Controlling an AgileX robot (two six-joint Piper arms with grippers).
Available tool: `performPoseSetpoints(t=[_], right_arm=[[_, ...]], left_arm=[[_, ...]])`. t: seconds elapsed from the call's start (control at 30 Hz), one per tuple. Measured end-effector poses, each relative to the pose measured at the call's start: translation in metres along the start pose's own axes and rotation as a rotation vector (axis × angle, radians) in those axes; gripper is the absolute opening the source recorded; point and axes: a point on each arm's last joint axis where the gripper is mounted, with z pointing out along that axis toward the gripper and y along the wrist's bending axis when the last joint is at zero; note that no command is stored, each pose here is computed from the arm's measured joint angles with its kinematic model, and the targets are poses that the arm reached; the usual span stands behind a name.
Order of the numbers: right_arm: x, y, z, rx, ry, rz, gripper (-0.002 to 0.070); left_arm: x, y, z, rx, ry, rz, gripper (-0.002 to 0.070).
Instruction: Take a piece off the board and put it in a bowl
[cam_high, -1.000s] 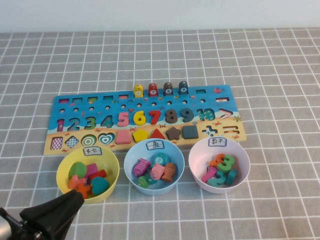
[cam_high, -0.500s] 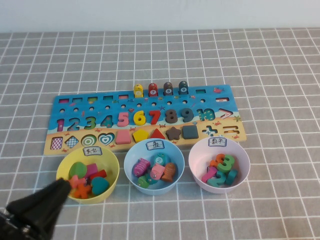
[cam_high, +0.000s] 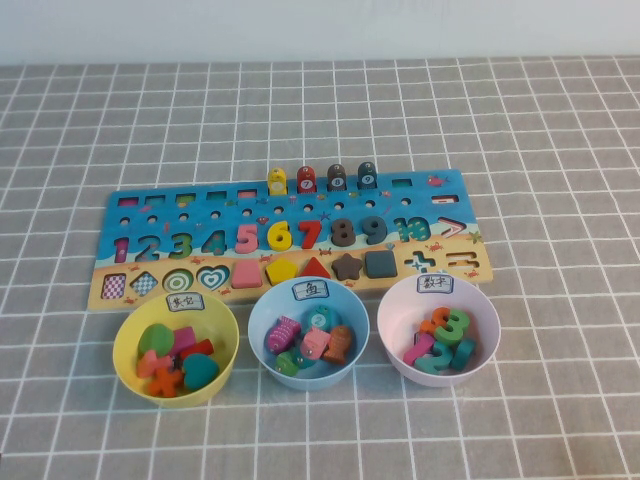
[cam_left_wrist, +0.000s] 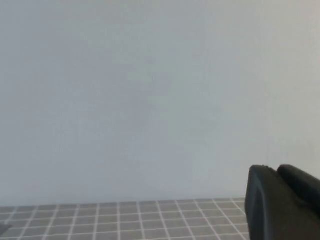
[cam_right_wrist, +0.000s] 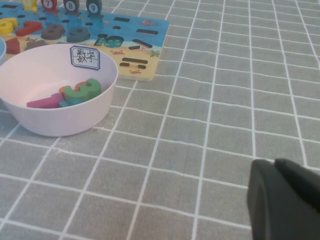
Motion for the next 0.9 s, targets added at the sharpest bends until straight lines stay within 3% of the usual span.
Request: performPoseSetpoints(t=[0.4,0.9], right_arm=[[0.000,0.000,0.000,0.000,0.000,0.000,-0.0017],[0.000,0.000,0.000,0.000,0.000,0.000,-0.0017]], left_arm=[[0.009,0.005,-0.022,-0.116,0.099,0.073,-0.0003],[0.039,0.005,-0.032,-0.106,0.448,0.070,-0.0003]])
